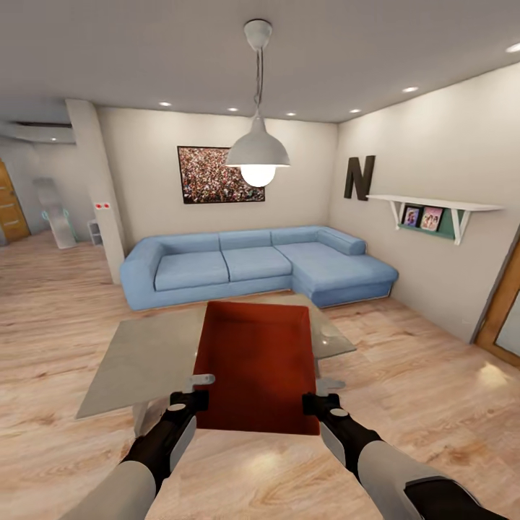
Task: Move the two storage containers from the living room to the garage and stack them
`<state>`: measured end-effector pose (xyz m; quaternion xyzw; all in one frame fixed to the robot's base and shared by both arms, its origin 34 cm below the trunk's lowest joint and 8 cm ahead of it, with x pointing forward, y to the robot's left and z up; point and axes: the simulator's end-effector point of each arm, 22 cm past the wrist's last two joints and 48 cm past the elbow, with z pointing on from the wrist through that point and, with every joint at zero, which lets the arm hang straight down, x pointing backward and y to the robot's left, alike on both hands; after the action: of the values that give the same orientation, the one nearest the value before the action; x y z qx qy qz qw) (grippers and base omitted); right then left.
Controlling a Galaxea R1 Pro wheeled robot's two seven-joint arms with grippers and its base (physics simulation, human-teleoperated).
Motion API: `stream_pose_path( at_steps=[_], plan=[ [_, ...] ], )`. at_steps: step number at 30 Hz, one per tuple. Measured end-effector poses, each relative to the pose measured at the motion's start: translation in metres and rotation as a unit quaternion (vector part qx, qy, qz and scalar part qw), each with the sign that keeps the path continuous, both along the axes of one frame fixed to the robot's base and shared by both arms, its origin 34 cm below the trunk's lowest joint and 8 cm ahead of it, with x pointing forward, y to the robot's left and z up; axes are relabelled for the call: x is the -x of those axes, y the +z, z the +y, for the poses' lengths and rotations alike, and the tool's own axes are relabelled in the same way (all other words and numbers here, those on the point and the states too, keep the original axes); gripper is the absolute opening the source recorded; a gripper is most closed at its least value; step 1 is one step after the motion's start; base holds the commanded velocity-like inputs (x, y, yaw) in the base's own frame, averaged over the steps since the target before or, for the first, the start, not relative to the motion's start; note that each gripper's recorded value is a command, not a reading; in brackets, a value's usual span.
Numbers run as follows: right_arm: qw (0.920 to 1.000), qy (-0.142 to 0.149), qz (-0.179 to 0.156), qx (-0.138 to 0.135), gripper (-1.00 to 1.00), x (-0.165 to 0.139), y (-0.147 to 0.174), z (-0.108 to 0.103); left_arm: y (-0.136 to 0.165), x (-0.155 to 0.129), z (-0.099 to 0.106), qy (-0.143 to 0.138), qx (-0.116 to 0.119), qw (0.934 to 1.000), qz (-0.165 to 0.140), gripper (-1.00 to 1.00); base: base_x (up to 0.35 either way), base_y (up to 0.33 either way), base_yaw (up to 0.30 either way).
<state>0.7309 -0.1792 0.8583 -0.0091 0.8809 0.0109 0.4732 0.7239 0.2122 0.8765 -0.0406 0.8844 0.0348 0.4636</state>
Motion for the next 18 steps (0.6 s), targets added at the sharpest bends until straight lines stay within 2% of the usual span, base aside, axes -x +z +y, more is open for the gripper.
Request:
stream_pose_path(
  at_steps=[18],
  plan=[
    [1.0000, 0.000, -0.002, -0.001, -1.00, -0.0004, 0.0006, 0.0000, 0.0012, -0.0007, -0.0001, 0.000, -0.001, 1.0000, -0.002, -1.00, 0.000, 0.000, 0.272]
  ],
)
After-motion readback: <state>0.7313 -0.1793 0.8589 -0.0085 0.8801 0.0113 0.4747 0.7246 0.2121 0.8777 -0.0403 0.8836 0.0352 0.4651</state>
